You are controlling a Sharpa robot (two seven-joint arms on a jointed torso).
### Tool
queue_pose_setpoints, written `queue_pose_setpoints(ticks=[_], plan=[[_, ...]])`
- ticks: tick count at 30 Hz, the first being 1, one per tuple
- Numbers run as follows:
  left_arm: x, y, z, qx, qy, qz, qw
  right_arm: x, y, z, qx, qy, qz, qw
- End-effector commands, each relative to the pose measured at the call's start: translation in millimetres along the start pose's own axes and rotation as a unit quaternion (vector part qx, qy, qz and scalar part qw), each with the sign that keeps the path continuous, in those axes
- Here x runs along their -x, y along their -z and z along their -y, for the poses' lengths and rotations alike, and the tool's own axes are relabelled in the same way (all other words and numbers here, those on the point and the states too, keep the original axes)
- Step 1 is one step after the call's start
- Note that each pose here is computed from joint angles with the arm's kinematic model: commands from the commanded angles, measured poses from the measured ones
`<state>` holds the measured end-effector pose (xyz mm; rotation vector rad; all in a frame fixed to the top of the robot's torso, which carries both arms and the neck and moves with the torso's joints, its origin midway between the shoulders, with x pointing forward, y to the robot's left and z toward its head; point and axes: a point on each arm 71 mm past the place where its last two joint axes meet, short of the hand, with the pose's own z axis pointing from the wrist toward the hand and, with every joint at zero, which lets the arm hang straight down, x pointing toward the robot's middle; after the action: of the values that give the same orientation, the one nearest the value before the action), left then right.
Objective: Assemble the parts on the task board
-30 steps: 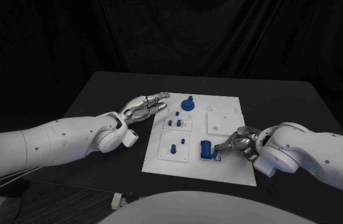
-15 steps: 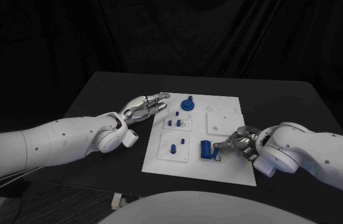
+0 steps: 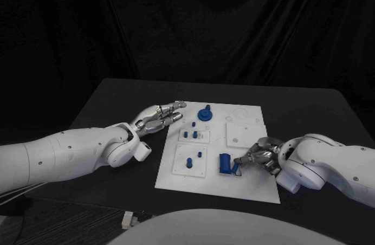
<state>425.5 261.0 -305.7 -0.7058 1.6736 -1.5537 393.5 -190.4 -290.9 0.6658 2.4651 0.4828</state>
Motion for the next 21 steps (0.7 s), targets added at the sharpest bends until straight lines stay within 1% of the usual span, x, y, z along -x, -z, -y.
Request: queue_pose_setpoints(ticks=[1,21], plan=[[-1.9,-0.1,6.5,-0.047,0.005,-0.005,0.999,-0.8,-0.6,-0.1,-0.003,0.012,0.006,1.0],[-3.0,0.0,4.7,-0.045,0.008,-0.007,0.999,-2.8,-0.7,-2.4,-0.001,0.014,0.005,1.0]])
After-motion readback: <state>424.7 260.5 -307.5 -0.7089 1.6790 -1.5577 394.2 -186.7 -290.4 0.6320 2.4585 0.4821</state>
